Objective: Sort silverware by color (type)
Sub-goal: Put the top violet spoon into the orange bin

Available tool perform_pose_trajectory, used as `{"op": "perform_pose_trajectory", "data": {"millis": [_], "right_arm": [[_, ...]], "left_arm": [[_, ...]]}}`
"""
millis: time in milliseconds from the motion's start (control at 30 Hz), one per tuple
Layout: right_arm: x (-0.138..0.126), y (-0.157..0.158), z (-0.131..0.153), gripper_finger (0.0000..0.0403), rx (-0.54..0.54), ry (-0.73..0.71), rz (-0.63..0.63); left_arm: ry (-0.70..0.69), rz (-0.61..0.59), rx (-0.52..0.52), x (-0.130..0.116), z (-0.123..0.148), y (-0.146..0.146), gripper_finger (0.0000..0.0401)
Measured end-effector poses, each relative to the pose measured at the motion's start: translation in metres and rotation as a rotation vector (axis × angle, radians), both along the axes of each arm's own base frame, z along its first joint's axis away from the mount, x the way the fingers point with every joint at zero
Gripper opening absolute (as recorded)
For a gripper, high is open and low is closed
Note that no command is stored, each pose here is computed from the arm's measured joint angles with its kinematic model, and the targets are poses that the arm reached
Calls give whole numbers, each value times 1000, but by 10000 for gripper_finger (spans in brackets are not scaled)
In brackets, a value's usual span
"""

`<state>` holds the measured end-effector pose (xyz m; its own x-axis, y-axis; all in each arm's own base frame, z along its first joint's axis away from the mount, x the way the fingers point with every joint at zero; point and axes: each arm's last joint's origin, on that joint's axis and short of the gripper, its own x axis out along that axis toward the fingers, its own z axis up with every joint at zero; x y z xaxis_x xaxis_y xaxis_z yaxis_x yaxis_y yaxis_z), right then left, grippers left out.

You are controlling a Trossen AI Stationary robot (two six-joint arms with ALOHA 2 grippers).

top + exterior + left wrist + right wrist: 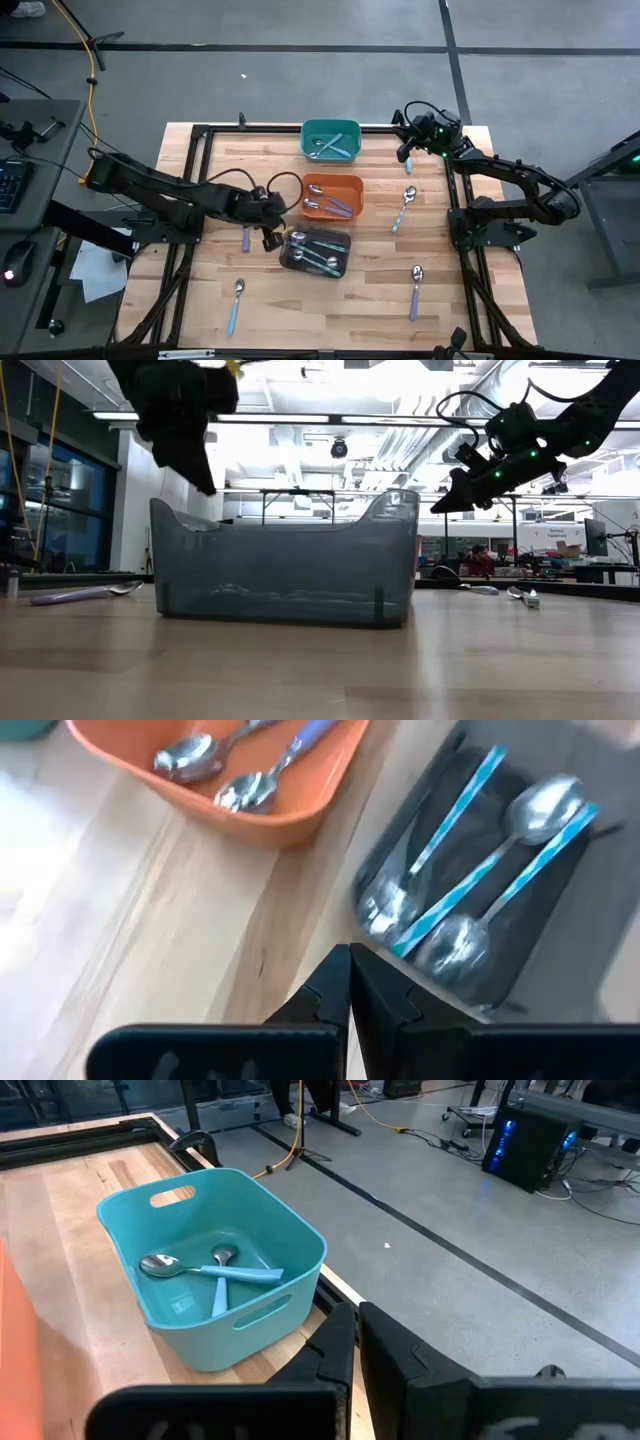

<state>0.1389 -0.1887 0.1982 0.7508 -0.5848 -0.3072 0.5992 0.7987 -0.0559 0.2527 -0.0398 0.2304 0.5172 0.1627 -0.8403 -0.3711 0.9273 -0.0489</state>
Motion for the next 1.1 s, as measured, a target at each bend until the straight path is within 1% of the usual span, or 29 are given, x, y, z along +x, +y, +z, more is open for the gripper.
{"op": "perform_pose_trajectory", "data": {"millis": [100, 167, 267, 333, 400, 467, 600, 733, 967, 1100], "right_arm": [[0, 0, 0, 4, 0, 0, 0], [0, 0, 0, 4, 1, -1, 0], [0, 0, 0, 4, 4, 1, -1], [0, 0, -1, 4, 6, 3, -1], [0, 0, -1, 4, 9, 4, 0], [0, 1, -1, 4, 10, 6, 2], [0, 1, -2, 4, 13, 9, 4], [0, 1, -2, 4, 12, 10, 4], [1, 1, -2, 4, 12, 10, 5], [1, 1, -2, 4, 12, 10, 5]], "left_arm": [[-32, 6, -15, -6, 7, -4, 0], [-16, 9, -23, -7, 5, -7, 0], [57, 25, -38, -5, -7, -10, 0], [120, 35, -29, -3, -17, -12, 0], [152, 36, -35, 3, -28, -14, 0], [166, 14, -64, 10, -37, -17, 0], [108, -77, -157, 26, -47, -27, 0], [86, -87, -194, 30, -49, -29, 0], [130, -89, -181, 26, -49, -28, 0], [146, -83, -163, 20, -44, -25, 0]]}}
